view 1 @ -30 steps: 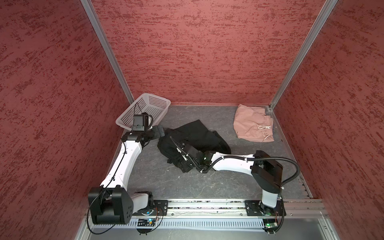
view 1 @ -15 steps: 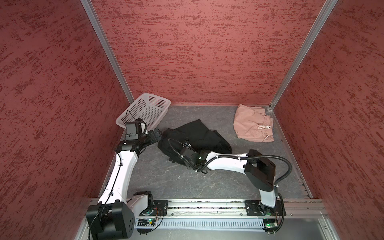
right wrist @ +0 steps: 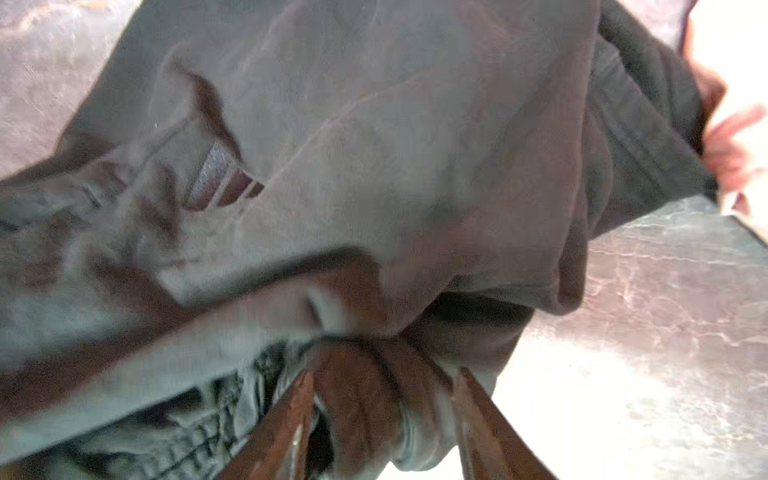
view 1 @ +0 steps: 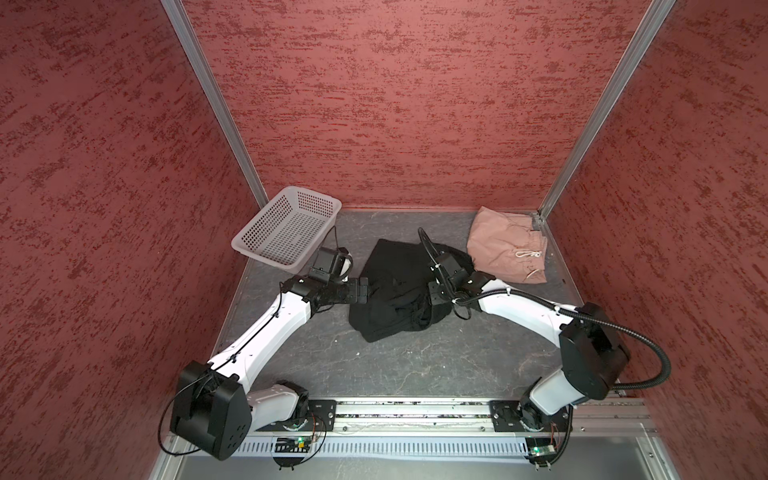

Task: Fold and stack the shorts
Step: 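Grasp the black shorts waistband with the right gripper while left holds the hem, then lift the black shorts with both grippers and carry them toward the far wall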

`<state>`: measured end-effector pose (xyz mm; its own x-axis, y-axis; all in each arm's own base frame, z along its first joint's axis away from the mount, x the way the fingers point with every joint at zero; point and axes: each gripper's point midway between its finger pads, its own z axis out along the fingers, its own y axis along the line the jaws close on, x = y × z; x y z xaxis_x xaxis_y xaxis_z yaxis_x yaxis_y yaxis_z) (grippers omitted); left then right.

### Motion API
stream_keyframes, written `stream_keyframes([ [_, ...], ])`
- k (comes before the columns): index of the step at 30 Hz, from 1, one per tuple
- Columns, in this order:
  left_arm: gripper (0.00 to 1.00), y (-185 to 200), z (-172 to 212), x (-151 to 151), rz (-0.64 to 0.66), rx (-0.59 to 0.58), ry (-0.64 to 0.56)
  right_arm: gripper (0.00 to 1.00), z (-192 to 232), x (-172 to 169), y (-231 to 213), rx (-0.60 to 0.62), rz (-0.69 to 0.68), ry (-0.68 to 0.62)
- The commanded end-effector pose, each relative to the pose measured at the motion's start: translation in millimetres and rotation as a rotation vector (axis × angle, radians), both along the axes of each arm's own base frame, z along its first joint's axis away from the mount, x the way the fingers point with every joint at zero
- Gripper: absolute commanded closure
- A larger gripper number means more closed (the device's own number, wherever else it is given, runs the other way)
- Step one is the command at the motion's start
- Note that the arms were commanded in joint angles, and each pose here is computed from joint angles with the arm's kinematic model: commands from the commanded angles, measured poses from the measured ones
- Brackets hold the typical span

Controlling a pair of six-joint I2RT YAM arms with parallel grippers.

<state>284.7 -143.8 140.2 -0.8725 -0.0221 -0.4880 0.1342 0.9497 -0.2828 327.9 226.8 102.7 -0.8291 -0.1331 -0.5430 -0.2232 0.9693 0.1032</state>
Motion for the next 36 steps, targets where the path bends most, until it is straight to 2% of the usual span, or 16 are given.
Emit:
stream_keyframes([
  [1,0.00,-7,-11,-25,-0.018,0.046,0.020,0.40,0,-13,6,0.067,0.016,0.069],
  [3,0.05,-13,-16,-40,-0.028,0.055,0.028,0.38,-9,-32,2,0.102,-0.013,0.131],
  [6,0.13,-9,-25,-55,0.011,0.063,0.048,0.36,-17,-58,-19,0.074,-0.094,0.180],
  [10,0.12,-3,-37,-62,0.051,0.057,0.063,0.36,-10,-84,-10,0.062,-0.098,0.170],
  [12,0.07,-1,-41,-64,0.056,0.060,0.060,0.35,-22,-93,-1,0.042,-0.086,0.194],
  [13,0.00,0,-43,-64,0.061,0.061,0.060,0.35,-24,-93,1,0.046,-0.090,0.194],
  [17,0.00,4,-48,-66,0.064,0.078,0.041,0.35,-35,-80,5,0.042,-0.133,0.158],
  [23,0.01,4,-64,-77,0.059,0.086,0.037,0.35,-23,-68,-21,-0.087,-0.221,0.086],
  [32,0.01,-3,-79,-86,0.013,0.145,0.032,0.38,-29,-54,-1,0.054,-0.186,0.038],
  [35,0.01,-10,-79,-88,-0.006,0.137,0.024,0.47,-33,-50,-7,0.035,-0.205,0.035],
  [36,0.01,-15,-81,-90,-0.025,0.129,0.020,0.59,-36,-50,-11,0.025,-0.216,0.041],
])
